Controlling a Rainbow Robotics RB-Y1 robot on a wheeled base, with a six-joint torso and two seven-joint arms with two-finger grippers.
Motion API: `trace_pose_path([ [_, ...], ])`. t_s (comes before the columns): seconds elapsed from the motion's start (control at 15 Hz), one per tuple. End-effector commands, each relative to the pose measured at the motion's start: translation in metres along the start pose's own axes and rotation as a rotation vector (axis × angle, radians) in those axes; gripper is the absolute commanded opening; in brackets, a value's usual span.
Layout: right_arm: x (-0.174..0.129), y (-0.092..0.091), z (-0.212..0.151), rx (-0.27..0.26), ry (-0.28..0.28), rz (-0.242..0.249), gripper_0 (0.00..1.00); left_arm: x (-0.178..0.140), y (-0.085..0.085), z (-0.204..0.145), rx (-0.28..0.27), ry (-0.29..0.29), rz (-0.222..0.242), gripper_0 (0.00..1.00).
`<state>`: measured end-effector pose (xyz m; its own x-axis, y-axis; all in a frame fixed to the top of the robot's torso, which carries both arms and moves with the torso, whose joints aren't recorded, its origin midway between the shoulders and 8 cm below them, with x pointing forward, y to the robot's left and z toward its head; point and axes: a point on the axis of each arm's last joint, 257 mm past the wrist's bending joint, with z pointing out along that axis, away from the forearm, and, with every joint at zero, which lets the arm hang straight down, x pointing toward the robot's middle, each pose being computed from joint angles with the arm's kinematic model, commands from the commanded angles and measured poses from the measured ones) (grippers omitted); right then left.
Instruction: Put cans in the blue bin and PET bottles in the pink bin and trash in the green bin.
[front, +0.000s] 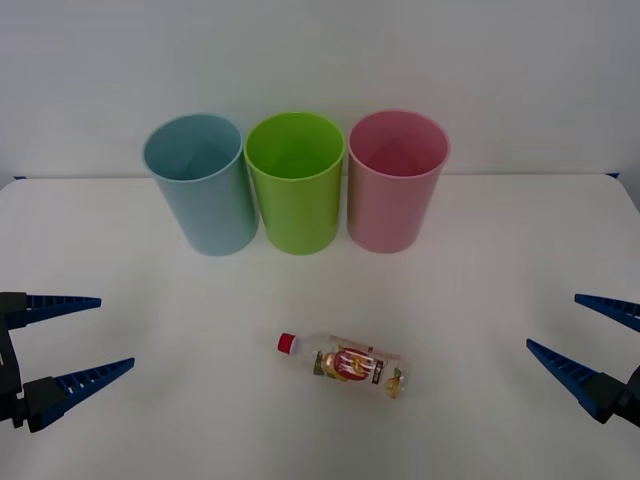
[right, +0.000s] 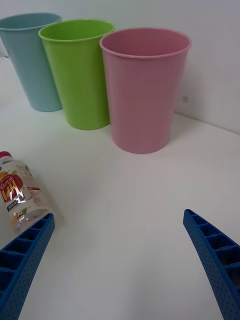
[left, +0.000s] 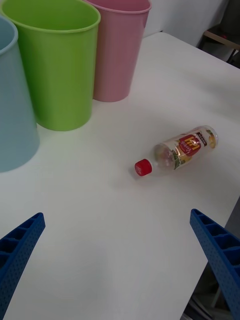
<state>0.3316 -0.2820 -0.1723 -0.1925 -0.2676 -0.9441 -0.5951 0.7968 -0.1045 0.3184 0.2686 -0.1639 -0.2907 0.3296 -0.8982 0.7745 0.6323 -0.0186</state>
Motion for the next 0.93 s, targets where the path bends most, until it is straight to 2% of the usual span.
trace_pose_path([
  [0.07,-0.018,0.017,0.004,-0.054,0.008,-0.086,0.96,0.0,0.0,0.0,0.0,0.0,0.0,1.0],
  [0.13,-0.022,0.025,0.005,-0.08,0.018,-0.117,1.0,0.0,0.0,0.0,0.0,0.0,0.0,1.0],
  [0.4,-0.028,0.05,0.021,-0.162,0.061,-0.209,1.0,0.0,0.0,0.0,0.0,0.0,0.0,1.0],
  [0.53,-0.024,0.066,0.036,-0.207,0.097,-0.213,1.0,0.0,0.0,0.0,0.0,0.0,0.0,1.0],
  [0.8,-0.028,0.093,0.076,-0.263,0.129,-0.257,1.0,0.0,0.0,0.0,0.0,0.0,0.0,1.0],
  [0.87,-0.028,0.098,0.086,-0.267,0.143,-0.279,1.0,0.0,0.0,0.0,0.0,0.0,0.0,1.0],
  [0.93,-0.03,0.099,0.097,-0.258,0.155,-0.326,1.0,0.0,0.0,0.0,0.0,0.0,0.0,1.0],
])
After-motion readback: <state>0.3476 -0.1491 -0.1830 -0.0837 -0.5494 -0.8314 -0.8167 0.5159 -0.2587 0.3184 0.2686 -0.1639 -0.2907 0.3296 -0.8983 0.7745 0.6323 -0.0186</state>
